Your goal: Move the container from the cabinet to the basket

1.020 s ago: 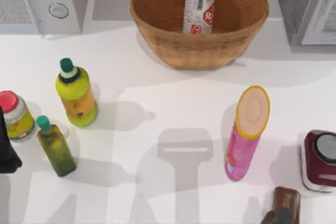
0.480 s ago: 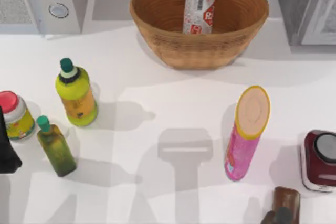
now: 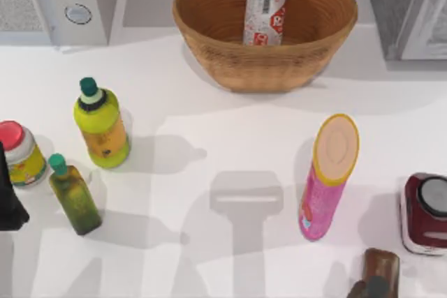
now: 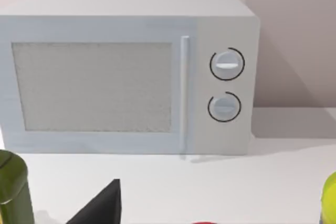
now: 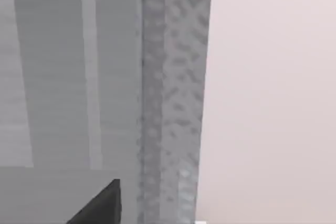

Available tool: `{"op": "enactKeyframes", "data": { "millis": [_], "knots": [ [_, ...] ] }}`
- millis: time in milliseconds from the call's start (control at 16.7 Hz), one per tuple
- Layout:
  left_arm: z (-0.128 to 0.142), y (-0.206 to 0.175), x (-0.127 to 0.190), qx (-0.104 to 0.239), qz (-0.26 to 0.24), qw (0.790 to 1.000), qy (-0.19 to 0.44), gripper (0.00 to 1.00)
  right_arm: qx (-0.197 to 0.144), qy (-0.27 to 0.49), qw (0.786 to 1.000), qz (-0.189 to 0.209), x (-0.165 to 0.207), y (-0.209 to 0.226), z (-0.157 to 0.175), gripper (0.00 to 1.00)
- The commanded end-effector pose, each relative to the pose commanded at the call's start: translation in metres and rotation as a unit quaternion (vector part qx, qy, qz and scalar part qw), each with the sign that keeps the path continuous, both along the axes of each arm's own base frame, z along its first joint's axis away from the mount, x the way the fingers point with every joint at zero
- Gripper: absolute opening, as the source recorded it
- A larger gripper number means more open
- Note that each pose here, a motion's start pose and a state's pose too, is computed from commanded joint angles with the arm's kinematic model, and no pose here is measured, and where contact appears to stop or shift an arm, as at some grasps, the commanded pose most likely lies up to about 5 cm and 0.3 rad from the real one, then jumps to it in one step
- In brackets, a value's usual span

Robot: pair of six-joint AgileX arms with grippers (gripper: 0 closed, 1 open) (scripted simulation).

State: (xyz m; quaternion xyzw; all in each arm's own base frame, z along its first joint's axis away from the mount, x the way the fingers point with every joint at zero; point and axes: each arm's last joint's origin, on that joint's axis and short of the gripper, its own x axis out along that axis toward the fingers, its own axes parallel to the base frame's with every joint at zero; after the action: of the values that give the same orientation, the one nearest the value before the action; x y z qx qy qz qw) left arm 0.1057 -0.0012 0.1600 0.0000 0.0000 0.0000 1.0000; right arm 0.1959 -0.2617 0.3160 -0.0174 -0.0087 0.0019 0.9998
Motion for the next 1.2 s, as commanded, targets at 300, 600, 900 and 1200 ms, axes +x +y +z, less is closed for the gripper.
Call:
{"op": "enactKeyframes", "data": {
  "millis": [300, 600, 900, 1200],
  "knots": [
    [0.0, 0.0, 0.0, 0.0, 0.0, 1.0, 0.0, 1.0, 0.007, 0.003, 1.0, 0.0, -0.007, 0.009, 0.097, 1.0],
    [0.0, 0.0, 0.0, 0.0, 0.0, 1.0, 0.0, 1.0, 0.013, 0.007, 1.0, 0.0, -0.028, 0.041, 0.169, 1.0],
    [0.0, 0.0, 0.0, 0.0, 0.0, 1.0, 0.0, 1.0, 0.016, 0.008, 1.0, 0.0, -0.041, 0.061, 0.195, 1.0],
    [0.0, 0.0, 0.0, 0.0, 0.0, 1.0, 0.0, 1.0, 0.016, 0.008, 1.0, 0.003, -0.039, 0.061, 0.195, 1.0]
  ]
}}
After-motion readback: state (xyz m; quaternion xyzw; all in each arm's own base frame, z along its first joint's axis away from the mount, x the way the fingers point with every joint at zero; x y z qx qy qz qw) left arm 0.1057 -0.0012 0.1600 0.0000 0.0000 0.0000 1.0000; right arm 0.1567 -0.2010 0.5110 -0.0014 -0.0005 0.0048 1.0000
